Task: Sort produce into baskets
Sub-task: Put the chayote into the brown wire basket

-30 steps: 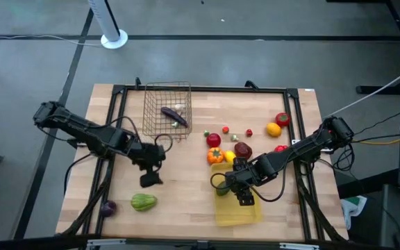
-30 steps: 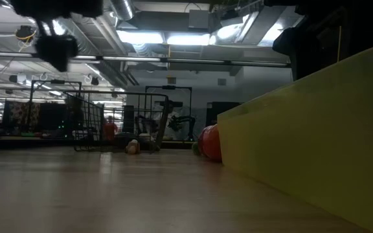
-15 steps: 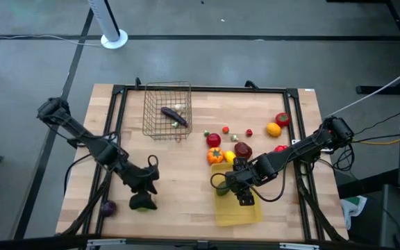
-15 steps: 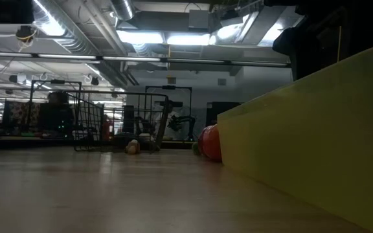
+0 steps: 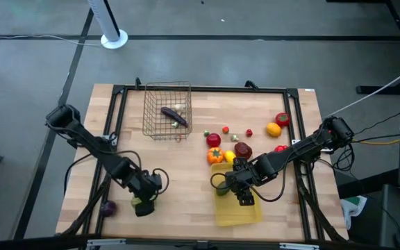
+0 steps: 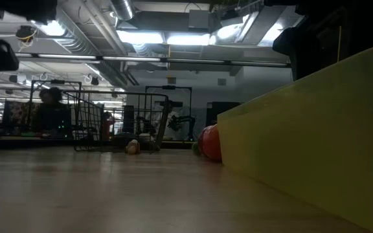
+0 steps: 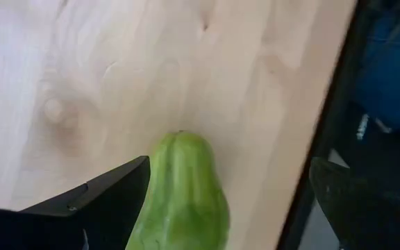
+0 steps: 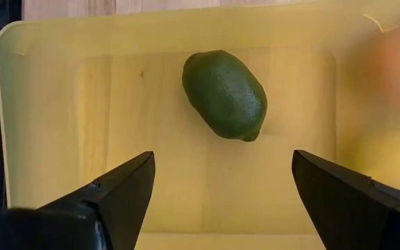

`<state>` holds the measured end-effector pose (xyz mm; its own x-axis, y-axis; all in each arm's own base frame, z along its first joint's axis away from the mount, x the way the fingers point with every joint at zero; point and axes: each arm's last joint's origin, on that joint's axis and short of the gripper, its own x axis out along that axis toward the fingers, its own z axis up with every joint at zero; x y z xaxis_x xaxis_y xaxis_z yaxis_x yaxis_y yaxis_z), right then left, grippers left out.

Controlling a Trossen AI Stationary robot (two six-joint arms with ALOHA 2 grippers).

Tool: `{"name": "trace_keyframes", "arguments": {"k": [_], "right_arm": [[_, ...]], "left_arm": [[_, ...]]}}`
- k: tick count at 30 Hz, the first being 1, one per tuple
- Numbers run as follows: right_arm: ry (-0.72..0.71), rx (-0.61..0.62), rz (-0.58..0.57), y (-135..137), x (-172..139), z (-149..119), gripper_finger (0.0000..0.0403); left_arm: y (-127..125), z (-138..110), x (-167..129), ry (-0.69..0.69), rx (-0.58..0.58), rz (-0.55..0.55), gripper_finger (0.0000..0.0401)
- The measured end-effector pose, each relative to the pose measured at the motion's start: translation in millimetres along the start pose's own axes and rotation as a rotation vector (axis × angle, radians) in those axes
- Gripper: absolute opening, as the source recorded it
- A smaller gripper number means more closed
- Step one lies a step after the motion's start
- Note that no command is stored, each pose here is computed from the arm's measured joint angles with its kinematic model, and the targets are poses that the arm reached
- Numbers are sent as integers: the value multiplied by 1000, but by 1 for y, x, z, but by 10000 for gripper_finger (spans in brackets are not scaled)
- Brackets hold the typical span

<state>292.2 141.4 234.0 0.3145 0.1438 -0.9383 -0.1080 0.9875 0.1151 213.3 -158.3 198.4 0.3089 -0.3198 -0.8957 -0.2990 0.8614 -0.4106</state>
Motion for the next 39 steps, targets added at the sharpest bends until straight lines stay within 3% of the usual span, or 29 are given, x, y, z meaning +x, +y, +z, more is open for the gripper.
{"name": "trace_keyframes", "arguments": {"k": [26, 39], "right_arm": [[-2, 0, 1, 0, 0, 0, 335], [0, 0, 0, 0, 0, 0, 335]], "left_arm": [[6, -13, 58, 123, 48, 203, 382], [8, -9, 53, 130, 35, 171, 234]]}}
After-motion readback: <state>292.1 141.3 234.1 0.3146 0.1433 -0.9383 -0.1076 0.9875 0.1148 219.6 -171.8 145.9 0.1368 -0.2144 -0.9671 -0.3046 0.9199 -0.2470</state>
